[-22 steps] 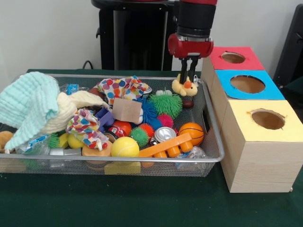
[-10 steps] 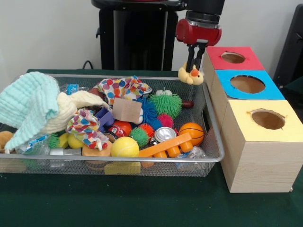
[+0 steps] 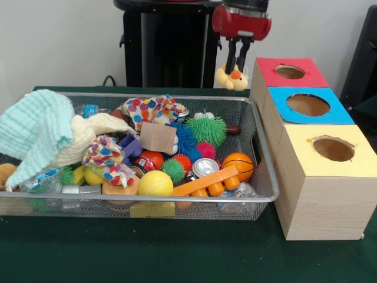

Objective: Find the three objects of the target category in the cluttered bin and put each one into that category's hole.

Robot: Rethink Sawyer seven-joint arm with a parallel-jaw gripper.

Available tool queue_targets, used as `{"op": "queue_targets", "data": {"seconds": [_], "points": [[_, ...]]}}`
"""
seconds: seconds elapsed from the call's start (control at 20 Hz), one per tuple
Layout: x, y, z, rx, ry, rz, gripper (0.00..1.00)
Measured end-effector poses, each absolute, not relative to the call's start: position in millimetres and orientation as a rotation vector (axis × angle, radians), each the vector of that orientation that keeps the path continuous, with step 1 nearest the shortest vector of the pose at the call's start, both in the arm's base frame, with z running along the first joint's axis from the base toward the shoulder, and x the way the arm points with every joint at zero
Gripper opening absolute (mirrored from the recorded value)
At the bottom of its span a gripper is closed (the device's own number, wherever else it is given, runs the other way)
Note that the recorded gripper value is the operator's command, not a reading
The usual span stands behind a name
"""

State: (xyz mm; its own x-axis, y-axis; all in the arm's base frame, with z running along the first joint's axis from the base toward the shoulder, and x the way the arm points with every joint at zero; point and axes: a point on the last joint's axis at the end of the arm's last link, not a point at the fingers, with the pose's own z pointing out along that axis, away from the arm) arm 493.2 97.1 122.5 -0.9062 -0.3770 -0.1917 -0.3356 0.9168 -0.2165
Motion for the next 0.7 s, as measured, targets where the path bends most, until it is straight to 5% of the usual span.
{"op": "queue_targets", "data": {"seconds": [0.7], "points": [[472.9, 116.5, 182.7, -0.532, 2.880, -0.270, 0.00]]}}
